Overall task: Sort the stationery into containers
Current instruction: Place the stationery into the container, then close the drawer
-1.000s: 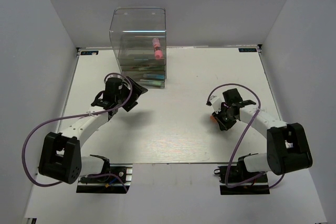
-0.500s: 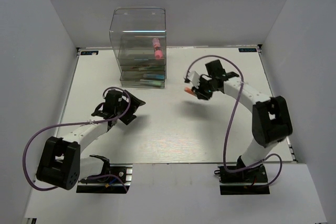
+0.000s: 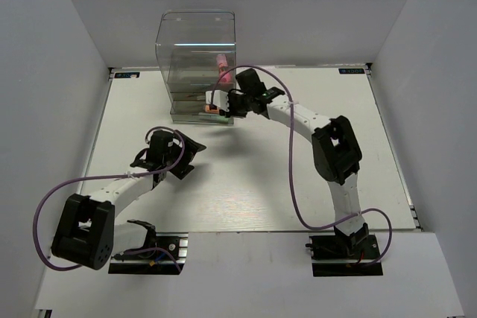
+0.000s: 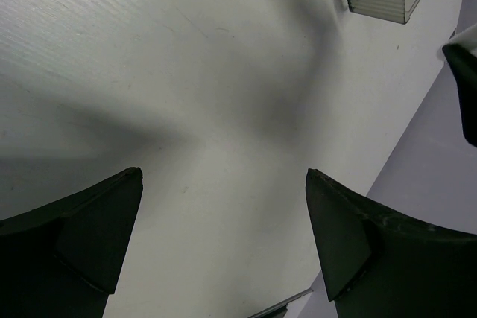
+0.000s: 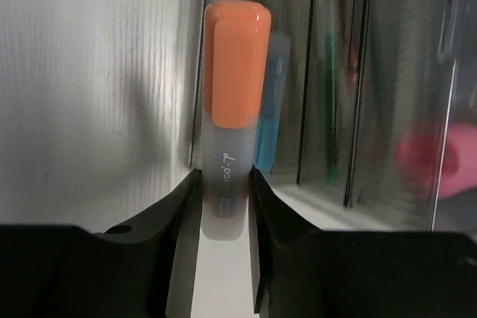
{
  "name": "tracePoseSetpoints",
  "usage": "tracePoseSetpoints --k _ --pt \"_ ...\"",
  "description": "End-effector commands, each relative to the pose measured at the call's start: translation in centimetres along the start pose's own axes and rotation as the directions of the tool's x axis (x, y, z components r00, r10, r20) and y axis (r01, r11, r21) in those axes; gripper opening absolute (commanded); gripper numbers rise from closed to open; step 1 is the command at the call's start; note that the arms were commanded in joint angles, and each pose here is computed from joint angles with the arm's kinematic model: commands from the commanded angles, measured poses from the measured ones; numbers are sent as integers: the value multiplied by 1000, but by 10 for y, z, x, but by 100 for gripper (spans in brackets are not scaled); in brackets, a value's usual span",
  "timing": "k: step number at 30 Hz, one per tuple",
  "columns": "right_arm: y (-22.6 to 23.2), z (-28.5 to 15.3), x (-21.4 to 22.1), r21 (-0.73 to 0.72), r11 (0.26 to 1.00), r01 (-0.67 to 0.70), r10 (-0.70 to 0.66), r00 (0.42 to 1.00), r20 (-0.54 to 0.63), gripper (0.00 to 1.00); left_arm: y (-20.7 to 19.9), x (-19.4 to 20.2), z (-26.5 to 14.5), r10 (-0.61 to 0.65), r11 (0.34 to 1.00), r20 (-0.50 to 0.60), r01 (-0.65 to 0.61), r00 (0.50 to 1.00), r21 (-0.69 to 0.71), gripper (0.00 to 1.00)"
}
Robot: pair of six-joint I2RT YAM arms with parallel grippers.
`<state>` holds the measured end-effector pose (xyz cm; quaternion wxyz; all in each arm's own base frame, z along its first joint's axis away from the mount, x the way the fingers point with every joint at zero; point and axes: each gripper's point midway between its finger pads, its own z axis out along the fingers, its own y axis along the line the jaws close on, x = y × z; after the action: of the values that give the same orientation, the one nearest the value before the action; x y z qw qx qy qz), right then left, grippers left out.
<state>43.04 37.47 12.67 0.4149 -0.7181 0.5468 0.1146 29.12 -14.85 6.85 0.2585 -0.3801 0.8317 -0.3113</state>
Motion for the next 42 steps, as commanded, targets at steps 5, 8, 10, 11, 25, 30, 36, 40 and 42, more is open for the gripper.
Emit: tracePoseSetpoints --k 5,8,10,11,25,30,36,40,42 --pt "-52 25 -44 192 976 100 -119 989 86 2 -2 -7 -7 -5 1000 39 5 999 14 100" --pt "-51 46 -37 213 971 113 -130 989 71 6 2 -5 -8 -6 1000 36 6 999 5 100" --pt "-52 58 -31 226 968 109 -126 990 62 8 5 -4 -9 -7 1000 33 7 999 -3 100" --pt "-56 59 -29 245 963 111 -127 990 53 14 8 -5 -8 -8 1000 37 8 999 -16 100" --pt "-64 23 -82 229 972 -46 -15 966 257 29 1 -11 -13 -22 1000 57 23 998 -10 100" --pt "-10 20 -100 -19 1000 -5 12 927 375 0 3 -11 -13 -23 1000 54 24 998 -18 100" --pt "21 32 -90 -193 981 -5 77 929 363 0 8 -9 -19 -23 999 58 25 998 -33 100" --pt "25 52 -71 -208 978 -20 84 949 304 0 10 -10 -23 -23 999 69 25 997 -29 100" --pt "21 58 -64 -180 983 -18 70 956 285 0 16 -7 -25 -24 999 63 27 998 -46 100"
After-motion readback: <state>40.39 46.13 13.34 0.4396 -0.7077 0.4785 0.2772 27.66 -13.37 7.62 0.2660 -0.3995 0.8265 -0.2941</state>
